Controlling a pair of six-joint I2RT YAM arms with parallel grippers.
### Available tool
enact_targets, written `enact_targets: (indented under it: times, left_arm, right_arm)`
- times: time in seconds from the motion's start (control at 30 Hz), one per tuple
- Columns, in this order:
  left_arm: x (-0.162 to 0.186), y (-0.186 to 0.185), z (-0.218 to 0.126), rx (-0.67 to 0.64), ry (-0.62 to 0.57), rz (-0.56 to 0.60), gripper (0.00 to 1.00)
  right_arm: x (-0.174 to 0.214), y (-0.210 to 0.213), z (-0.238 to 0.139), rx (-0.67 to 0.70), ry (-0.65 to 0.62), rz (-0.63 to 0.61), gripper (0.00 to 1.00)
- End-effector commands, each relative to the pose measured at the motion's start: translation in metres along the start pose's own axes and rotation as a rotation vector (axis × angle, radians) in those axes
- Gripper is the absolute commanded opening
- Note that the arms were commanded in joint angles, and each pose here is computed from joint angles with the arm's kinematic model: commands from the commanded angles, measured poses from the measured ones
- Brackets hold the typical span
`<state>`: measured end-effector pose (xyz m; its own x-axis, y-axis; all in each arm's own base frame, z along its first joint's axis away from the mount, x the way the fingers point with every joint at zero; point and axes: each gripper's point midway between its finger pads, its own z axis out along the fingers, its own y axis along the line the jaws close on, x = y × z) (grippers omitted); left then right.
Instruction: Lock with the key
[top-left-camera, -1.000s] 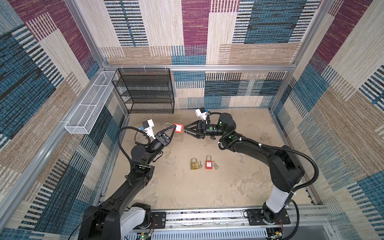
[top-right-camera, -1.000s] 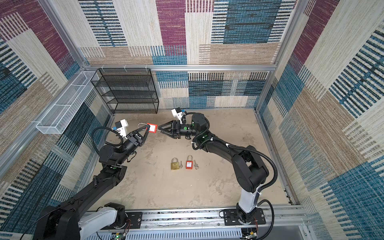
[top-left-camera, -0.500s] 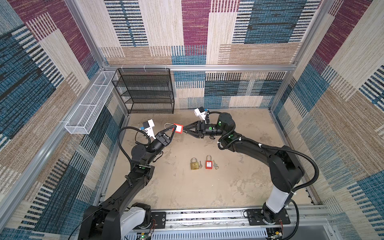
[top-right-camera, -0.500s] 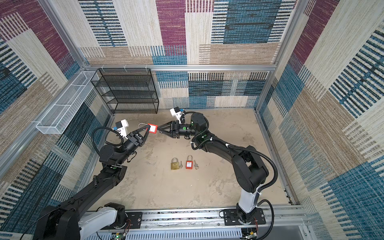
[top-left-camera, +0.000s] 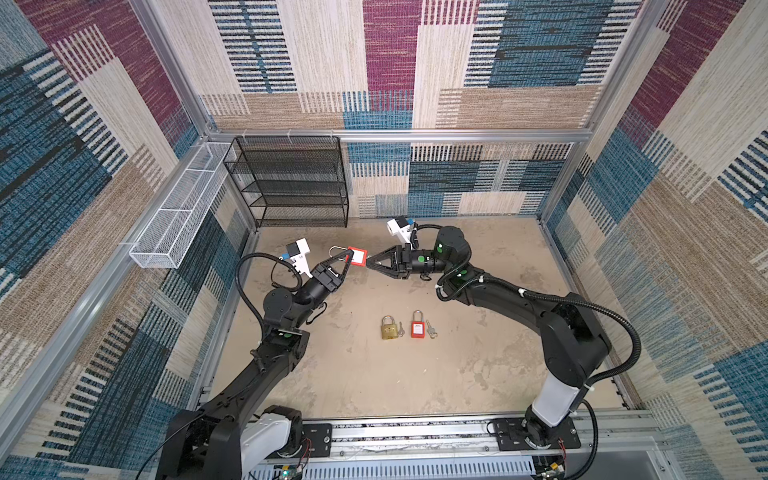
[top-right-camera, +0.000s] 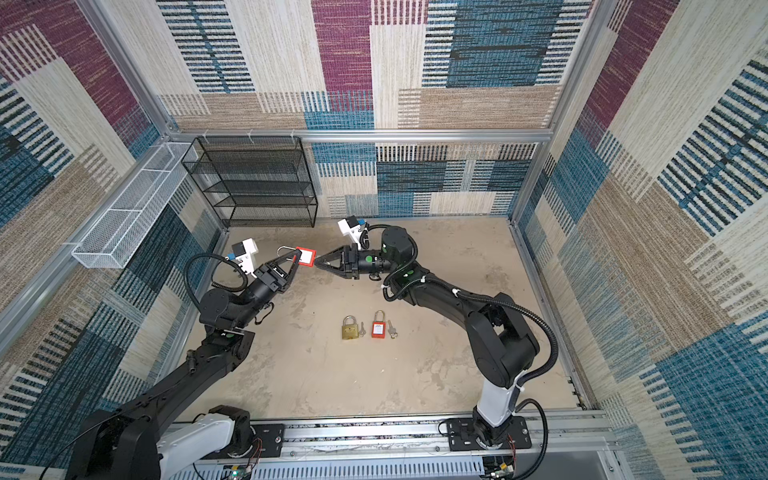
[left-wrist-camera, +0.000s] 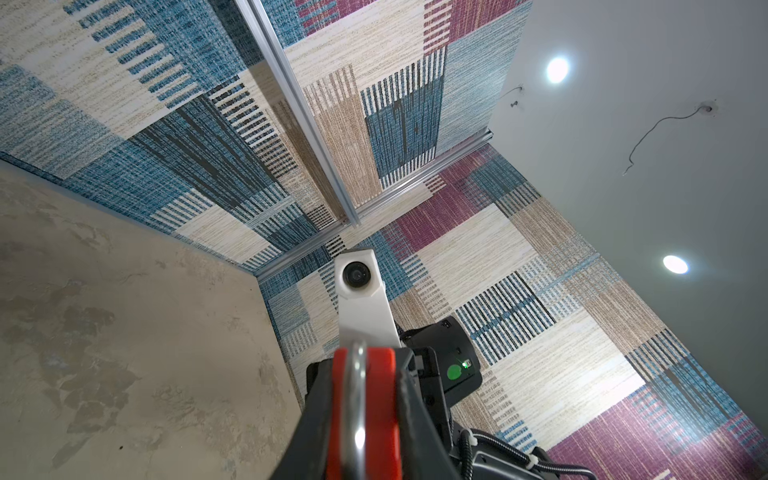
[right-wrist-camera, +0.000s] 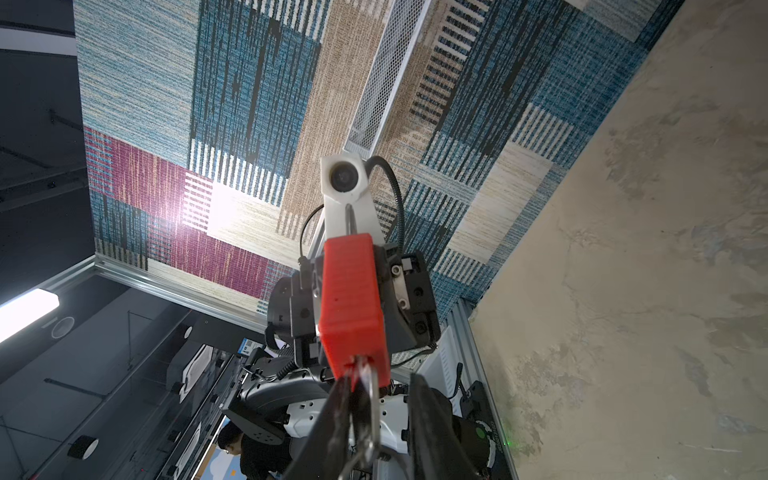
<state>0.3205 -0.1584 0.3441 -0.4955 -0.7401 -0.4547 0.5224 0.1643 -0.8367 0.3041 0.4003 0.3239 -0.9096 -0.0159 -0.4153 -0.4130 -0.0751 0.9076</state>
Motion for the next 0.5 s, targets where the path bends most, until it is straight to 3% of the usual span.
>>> enact_targets:
  times: [0.0,0.47]
  left_arm:
    - [-0.0060,-0.0129,0.0008,0.042,-0.020,0.041,0.00]
    - [-0.0068,-0.0066,0.0015,0.013,-0.025,0.007,0.00]
  right_arm:
    - [-0.0012,0.0104,0.0002,-0.020,0.002,-0.046,0.22]
    - [-0.0045,0.0165,-0.0007,-0.009,-0.022,-0.139,0.00]
